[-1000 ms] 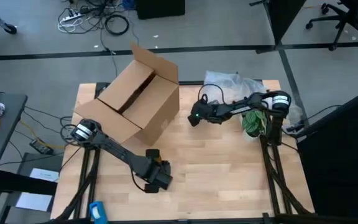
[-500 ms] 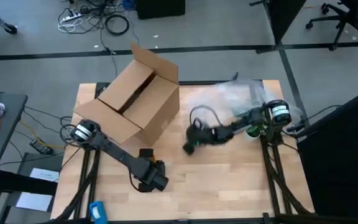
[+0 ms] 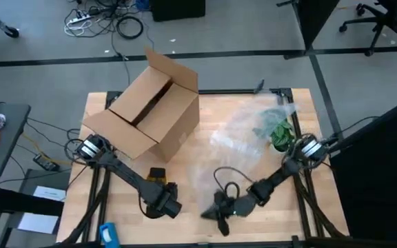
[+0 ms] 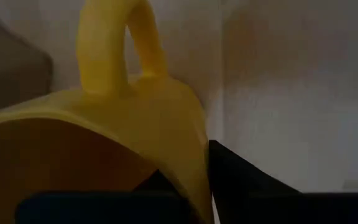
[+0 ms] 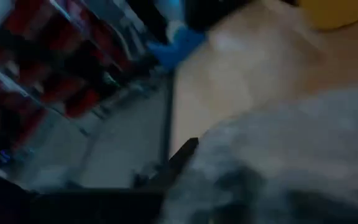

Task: Wrap mug
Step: Wrap the yellow mug with the bubble wrap

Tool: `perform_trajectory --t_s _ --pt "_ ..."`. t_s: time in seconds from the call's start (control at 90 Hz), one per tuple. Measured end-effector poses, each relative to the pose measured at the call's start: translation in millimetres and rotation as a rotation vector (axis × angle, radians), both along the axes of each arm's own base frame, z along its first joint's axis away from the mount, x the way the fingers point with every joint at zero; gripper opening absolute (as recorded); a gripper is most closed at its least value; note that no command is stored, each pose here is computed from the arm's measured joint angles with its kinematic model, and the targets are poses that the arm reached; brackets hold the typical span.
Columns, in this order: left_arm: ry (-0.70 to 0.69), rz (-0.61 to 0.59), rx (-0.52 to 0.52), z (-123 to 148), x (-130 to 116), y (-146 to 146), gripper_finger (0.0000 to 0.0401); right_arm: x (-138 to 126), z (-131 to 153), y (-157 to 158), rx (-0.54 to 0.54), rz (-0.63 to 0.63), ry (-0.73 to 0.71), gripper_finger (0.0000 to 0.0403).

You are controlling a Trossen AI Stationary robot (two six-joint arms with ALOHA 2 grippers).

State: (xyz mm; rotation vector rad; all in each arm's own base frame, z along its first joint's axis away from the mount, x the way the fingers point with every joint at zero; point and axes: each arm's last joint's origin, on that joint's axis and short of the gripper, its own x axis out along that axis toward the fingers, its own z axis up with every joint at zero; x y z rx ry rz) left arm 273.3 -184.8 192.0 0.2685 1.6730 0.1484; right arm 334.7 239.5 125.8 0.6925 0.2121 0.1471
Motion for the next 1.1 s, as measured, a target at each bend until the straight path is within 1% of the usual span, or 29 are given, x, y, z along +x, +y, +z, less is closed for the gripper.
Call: perform_trajectory --t_s 0.122,0.189,0.267,0.367,0.422,0.511,0.567,0.689,0.767,0.867,0.989,1.1 --pt "0.056 0.011 0.042 3.3 -9.9 -1.4 0.0028 35.4 -11.0 24.2 0.099 0.01 -0.126 0.0" --pt "0.063 0.008 0.052 3.9 -12.4 -2.9 0.0028 55.9 -15.1 36.6 0.129 0.021 -0.21 0.0" --pt "0.056 0.013 0.058 4.0 -14.6 -5.8 0.0028 77.0 -15.8 47.2 0.103 0.08 -0.31 0.0" --pt "0.057 0.018 0.069 4.4 -19.3 -10.2 0.0028 92.0 -8.6 53.3 0.058 0.152 -0.397 0.0006" --pt "0.056 0.011 0.069 4.4 -21.9 -13.5 0.0028 94.3 -5.5 54.9 0.026 0.164 -0.409 0.0013" --pt "0.05 0.002 0.072 4.5 -26.2 -18.9 0.0028 95.6 -9.6 55.3 -0.058 0.172 -0.376 0.0032" --pt "0.047 0.006 0.074 4.5 -27.9 -20.9 0.0028 95.7 -12.6 56.0 -0.106 0.187 -0.361 0.005" --pt "0.017 0.04 0.088 4.4 -30.5 -24.6 0.0028 95.4 -13.2 57.5 -0.123 0.223 -0.354 0.0105" --pt "-0.013 0.061 0.105 6.0 -30.1 -25.6 0.0028 93.9 -14.7 60.1 -0.16 0.256 -0.355 0.0145" --pt "-0.047 0.068 0.084 15.5 -27.5 -31.5 0.0028 91.8 -15.0 63.3 -0.176 0.266 -0.355 0.0195" --pt "-0.106 0.046 0.043 39.4 -23.1 -42.6 0.0028 91.9 -24.8 64.6 -0.162 0.28 -0.243 0.0251" --pt "-0.221 0.015 0.05 60.2 -17.7 -49.6 0.0028 94.0 -36.5 61.0 -0.211 0.294 -0.128 0.0288"
